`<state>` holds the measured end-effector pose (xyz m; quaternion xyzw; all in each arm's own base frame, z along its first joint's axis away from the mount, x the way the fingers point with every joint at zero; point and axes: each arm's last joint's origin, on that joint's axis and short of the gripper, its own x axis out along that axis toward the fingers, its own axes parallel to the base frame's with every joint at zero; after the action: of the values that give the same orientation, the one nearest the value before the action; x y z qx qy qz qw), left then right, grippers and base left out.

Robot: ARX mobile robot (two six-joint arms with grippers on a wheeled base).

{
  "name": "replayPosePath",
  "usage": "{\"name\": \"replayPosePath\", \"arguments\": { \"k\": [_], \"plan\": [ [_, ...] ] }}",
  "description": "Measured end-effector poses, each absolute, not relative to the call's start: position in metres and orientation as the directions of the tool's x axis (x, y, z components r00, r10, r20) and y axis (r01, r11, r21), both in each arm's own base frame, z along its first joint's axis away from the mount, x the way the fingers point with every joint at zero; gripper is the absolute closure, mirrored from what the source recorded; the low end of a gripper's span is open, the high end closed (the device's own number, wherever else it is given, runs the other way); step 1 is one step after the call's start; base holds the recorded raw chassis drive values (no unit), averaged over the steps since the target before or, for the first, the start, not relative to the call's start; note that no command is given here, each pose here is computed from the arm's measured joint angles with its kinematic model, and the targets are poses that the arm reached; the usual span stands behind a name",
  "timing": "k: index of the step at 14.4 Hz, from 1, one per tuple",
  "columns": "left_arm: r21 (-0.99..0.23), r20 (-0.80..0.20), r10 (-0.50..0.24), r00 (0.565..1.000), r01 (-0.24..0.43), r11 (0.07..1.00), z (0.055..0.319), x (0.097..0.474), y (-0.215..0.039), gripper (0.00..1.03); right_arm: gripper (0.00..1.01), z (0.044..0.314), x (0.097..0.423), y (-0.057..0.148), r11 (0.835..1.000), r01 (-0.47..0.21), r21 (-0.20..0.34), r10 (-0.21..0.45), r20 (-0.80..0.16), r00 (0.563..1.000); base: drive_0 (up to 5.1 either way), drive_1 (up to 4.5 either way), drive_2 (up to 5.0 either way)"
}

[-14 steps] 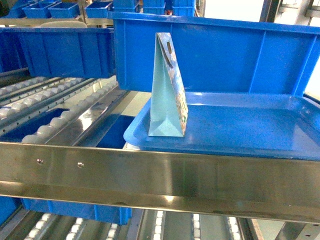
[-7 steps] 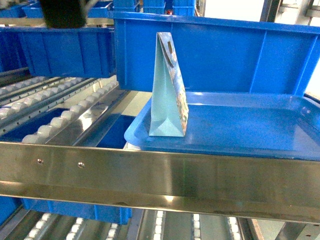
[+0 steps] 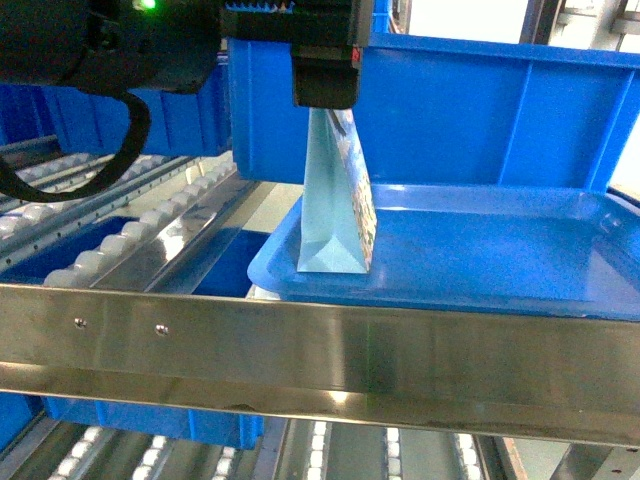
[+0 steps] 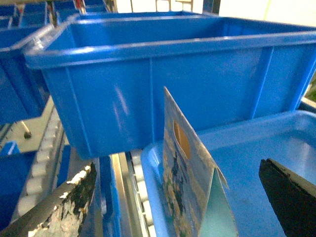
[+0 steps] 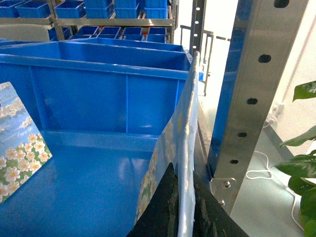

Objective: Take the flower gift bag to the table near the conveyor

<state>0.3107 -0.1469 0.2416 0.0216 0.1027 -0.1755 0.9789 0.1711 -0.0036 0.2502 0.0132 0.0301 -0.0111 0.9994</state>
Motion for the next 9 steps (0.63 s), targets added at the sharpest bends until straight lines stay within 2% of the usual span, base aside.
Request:
{"name": "replayPosePath", "arguments": {
  "k": [4,7,9],
  "plan": [
    [-0.055,-0.252,-0.352,0.901,0.35,0.935,0.245,0.329,-0.165,0.05,0.98,0.25,0.171,-0.004,0.999,0.023,0.026,-0.021,-0.06,0.998,0.0,0.0,0.0],
    [-0.092,-0.334,-0.32,0.886,0.307,0.947,0.232,0.343,-0.175,0.05,0.98,0.25,0.171,-0.004,0.999,0.023,0.026,-0.021,-0.06,0.998,0.0,0.0,0.0],
    [-0.093,-0.335,-0.306,0.891,0.292,0.952,0.23,0.346,-0.182,0.05,0.98,0.25,0.171,-0.004,0.999,0.023,0.026,-0.021,-0.06,0.998,0.0,0.0,0.0]
  ]
}}
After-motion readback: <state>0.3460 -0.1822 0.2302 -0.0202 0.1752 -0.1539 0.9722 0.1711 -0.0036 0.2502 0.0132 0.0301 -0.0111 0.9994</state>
